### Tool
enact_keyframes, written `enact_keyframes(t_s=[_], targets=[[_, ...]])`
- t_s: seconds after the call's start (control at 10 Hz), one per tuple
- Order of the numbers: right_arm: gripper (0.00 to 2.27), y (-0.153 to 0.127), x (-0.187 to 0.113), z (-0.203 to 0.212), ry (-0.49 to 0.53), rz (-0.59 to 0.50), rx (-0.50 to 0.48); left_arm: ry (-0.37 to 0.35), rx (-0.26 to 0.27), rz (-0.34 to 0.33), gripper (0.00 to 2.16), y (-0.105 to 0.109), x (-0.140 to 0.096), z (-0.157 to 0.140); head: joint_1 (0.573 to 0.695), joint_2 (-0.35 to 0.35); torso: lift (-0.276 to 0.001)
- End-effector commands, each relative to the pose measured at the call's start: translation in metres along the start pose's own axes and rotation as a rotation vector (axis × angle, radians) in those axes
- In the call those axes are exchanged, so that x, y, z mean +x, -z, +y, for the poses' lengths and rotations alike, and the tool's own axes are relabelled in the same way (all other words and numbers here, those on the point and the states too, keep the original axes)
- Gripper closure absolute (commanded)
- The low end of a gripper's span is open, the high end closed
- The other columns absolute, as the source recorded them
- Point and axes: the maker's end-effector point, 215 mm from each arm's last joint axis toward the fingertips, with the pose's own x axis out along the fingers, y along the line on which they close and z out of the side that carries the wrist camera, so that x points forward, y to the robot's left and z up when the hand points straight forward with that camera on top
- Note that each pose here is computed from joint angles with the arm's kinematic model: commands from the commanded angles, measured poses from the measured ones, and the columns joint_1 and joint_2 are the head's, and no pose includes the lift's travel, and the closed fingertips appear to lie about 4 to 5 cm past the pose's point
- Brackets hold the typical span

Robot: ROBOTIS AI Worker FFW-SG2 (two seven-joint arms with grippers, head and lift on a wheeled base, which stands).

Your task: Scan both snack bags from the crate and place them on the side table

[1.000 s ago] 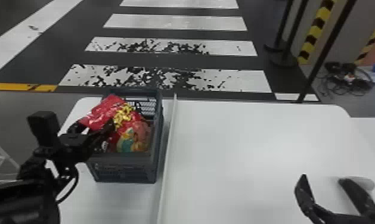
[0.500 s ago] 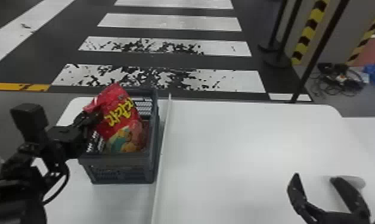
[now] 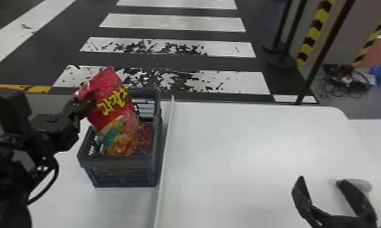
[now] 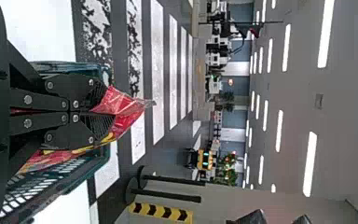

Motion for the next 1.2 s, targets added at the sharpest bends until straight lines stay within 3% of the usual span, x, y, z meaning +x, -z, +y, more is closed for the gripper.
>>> enact_keyframes(t_s=[0.0, 0.2, 0.3, 0.4, 0.6, 0.8, 1.1], targets=[[0.07, -0.003, 0.000, 0.004, -0.005, -0.005, 0.000, 0.024, -0.012, -0.050, 2.14, -0.030, -0.009, -0.011, 0.695, -0.015, -0.098], [0.08, -0.004, 0.001, 0.007, -0.011, -0.009, 0.002, 0.075, -0.055, -0.098, 2.14, -0.049, -0.016, -0.026, 0.695, -0.025, -0.098], [0.08, -0.005, 0.002, 0.007, -0.011, -0.010, -0.002, 0.080, -0.048, -0.117, 2.14, -0.061, -0.019, -0.029, 0.695, -0.033, -0.098], [0.08, -0.005, 0.002, 0.008, -0.013, -0.010, -0.006, 0.089, -0.050, -0.120, 2.14, -0.071, -0.024, -0.034, 0.695, -0.036, -0.098], [0.08, -0.004, 0.002, 0.009, -0.015, -0.006, -0.010, 0.141, -0.103, -0.107, 2.14, -0.079, -0.032, -0.049, 0.695, -0.046, -0.098], [0.08, -0.004, 0.003, 0.008, -0.014, -0.008, -0.010, 0.199, -0.162, -0.103, 2.14, -0.073, -0.029, -0.064, 0.695, -0.062, -0.098], [0.08, -0.005, 0.002, 0.007, -0.012, -0.009, -0.019, 0.322, -0.241, -0.057, 2.14, -0.050, -0.015, -0.112, 0.695, -0.102, -0.098]])
